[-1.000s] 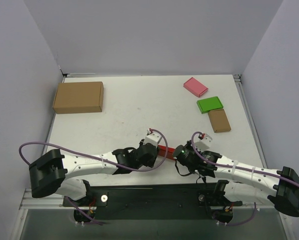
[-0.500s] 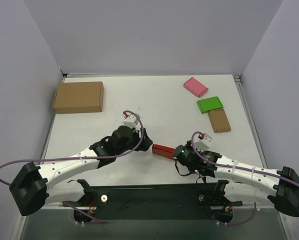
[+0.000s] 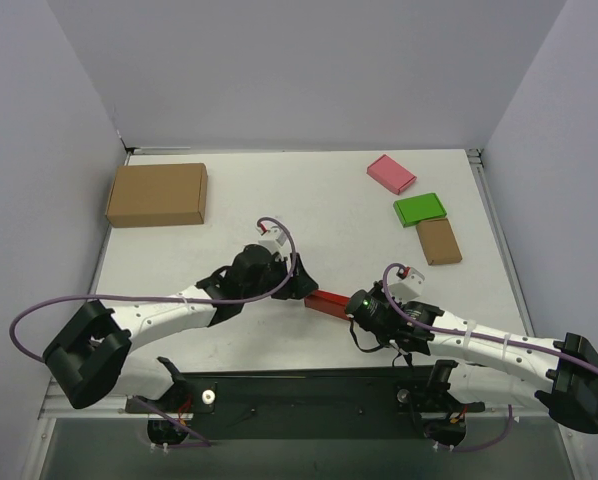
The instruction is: Fold the paper box
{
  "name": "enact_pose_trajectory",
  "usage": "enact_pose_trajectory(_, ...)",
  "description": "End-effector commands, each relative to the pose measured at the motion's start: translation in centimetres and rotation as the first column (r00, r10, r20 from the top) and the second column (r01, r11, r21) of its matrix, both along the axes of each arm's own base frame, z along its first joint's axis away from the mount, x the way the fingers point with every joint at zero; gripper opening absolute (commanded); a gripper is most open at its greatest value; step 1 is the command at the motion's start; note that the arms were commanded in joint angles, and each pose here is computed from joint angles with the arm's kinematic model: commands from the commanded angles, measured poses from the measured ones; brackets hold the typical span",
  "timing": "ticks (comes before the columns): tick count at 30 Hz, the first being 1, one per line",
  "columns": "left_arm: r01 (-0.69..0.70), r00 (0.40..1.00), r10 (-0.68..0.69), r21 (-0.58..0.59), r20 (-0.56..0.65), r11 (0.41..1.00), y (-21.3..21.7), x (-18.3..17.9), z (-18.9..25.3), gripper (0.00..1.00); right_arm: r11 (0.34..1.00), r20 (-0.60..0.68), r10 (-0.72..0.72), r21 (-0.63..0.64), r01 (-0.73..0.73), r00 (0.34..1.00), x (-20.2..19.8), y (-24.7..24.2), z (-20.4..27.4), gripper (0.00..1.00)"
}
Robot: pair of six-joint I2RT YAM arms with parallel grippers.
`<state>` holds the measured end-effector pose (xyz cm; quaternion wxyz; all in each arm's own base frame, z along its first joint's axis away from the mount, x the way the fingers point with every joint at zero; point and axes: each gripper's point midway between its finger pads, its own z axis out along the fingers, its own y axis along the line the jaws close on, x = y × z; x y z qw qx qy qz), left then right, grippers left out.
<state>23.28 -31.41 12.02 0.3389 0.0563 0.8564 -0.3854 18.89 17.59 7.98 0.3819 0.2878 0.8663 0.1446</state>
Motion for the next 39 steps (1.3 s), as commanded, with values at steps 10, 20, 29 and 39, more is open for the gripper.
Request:
enact_pose_trajectory(10,0.013,0.999,-0.015,-0.058,-0.038,0.998,-0.6,-0.2,-1.7,0.66,0.993,-0.096,0.019,-0.114,-0.03,0.995,-1.9,-1.9,-2.2,0.0)
enact_pose_trajectory(20,0.025,0.998,-0.028,-0.063,-0.049,0.998,-0.4,-0.7,-3.9,0.47,0.992,-0.099,0.019,-0.118,-0.031,0.995,-1.9,-2.0,-2.3,0.0)
enact_pose_trajectory(29,0.043,0.996,-0.046,-0.055,-0.073,0.998,-0.2,-1.3,-5.9,0.28,0.992,-0.103,0.012,-0.121,-0.024,0.995,-1.9,-2.1,-2.5,0.0)
enact_pose_trajectory(39,0.037,0.991,-0.036,0.005,-0.129,0.999,1.3,-2.6,-9.7,0.13,0.991,-0.109,0.013,-0.133,-0.027,0.994,-1.9,-2.1,-2.6,0.0)
